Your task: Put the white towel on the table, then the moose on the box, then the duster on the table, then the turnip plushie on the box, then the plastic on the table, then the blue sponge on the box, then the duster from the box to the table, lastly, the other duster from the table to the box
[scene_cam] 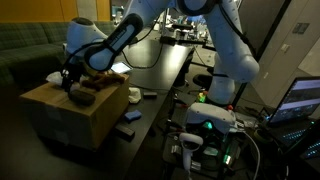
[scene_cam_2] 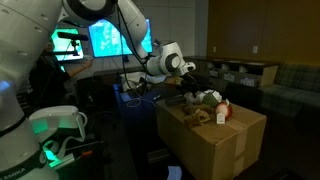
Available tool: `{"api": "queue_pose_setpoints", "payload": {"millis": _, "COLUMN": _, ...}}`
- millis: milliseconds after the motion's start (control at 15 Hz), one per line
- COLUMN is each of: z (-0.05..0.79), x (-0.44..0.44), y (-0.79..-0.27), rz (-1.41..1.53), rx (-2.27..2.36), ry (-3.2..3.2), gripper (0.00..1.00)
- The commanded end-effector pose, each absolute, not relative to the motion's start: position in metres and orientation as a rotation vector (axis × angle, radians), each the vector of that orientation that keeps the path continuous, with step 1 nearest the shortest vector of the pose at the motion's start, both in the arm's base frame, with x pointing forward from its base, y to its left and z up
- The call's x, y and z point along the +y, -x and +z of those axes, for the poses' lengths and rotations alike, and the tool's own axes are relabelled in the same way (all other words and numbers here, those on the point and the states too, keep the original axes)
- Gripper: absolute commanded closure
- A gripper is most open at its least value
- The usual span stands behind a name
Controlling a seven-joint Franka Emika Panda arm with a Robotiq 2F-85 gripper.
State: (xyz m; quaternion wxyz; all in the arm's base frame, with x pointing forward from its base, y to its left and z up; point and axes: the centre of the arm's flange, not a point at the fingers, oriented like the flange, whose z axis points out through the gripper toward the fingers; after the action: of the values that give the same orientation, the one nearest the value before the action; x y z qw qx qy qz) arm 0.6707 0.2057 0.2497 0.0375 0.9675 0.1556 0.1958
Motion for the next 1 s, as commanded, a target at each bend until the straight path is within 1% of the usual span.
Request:
{"api": "queue_pose_setpoints", "payload": {"millis": 0, "z": 0.248, "x": 0.200, "y": -0.688, "rz": 0.642, "rx": 0.487, "ry": -2.964, "gripper": 0.00}}
{"api": "queue_pose_setpoints", "payload": {"millis": 933, "z": 0.243, "x": 0.181, "y": -0.699, "rz": 0.632, "rx": 0.467, "ry": -2.952, "gripper": 0.00}}
